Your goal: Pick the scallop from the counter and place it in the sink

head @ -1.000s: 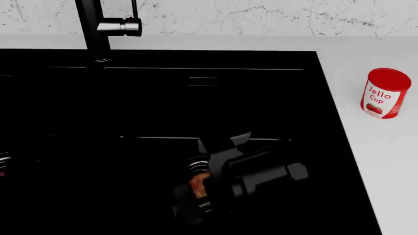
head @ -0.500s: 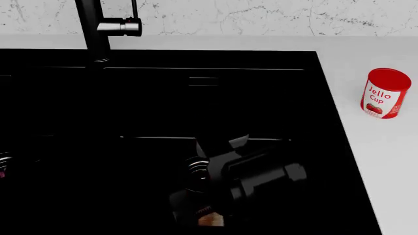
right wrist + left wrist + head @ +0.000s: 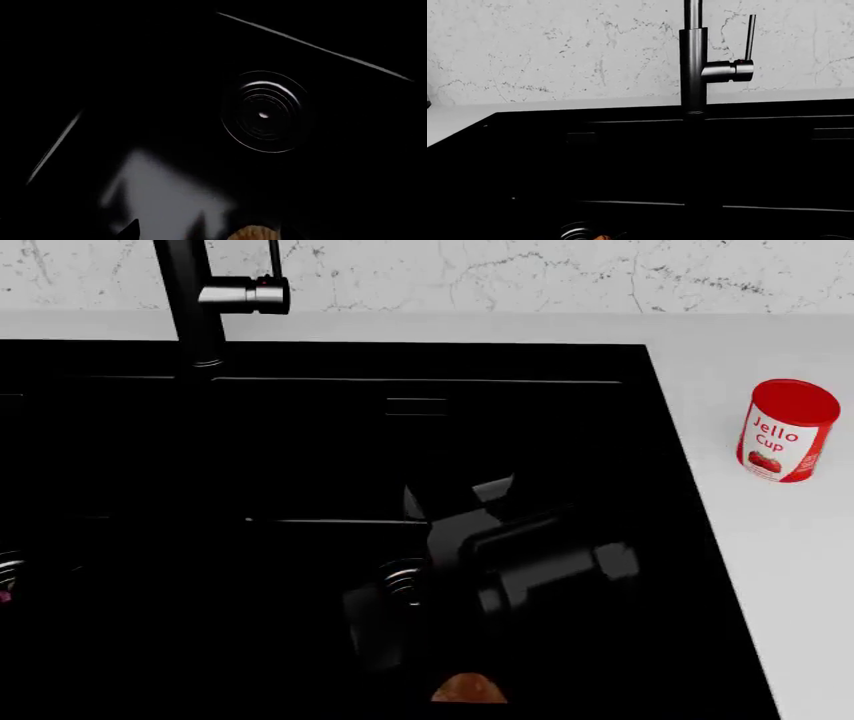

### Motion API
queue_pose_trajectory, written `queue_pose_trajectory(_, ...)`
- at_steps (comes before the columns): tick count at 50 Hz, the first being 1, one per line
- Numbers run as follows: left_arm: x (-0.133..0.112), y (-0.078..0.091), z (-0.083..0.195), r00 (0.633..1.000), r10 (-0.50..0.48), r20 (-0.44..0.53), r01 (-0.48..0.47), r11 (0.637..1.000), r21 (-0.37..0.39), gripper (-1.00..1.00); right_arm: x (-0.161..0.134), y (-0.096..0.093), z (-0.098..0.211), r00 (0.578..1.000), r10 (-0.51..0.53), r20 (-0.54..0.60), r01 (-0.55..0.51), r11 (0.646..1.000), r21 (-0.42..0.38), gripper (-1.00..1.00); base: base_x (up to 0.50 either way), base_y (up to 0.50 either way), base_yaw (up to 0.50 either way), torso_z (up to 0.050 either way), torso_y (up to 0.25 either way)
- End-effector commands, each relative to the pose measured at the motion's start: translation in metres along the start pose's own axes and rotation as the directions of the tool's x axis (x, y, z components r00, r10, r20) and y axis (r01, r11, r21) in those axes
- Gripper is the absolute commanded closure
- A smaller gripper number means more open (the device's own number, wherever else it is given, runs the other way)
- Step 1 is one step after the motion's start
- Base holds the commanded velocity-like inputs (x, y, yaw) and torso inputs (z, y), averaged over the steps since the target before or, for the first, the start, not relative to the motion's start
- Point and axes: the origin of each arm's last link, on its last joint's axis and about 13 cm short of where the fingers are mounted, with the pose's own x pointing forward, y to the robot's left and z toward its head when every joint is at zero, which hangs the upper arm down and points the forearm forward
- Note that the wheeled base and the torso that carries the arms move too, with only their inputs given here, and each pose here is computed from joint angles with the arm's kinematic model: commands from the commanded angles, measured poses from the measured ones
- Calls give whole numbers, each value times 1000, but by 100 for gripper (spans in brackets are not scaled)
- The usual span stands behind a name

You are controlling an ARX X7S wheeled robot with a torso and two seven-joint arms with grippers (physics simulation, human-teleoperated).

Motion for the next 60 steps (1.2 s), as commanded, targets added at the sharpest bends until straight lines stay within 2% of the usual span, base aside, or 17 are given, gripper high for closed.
queue_pose_trajectory(1, 1, 0, 1, 1000, 2, 8, -2, 1000, 5, -100, -7, 0, 13, 998, 23, 64, -24, 1000, 12, -100, 0, 0, 0, 0, 0)
queue_pose_trajectory(15, 1, 0, -1, 1000, 1, 8, -1, 1000, 5, -100, -24, 1, 14, 979, 46, 201, -58, 997, 55, -100, 0, 0, 0, 0, 0)
queue_pose_trajectory(36, 1, -1, -1, 1000, -3, 7, 3, 1000, 8, -100, -56, 14, -2, 923, 79, 377, -87, 996, 4, -100, 0, 0, 0, 0, 0)
queue_pose_trajectory(60, -1, -1, -1, 1000, -7, 8, 7, 1000, 10, -100, -117, 32, -35, 826, 105, 554, -99, 994, -41, -100, 0, 0, 0, 0, 0)
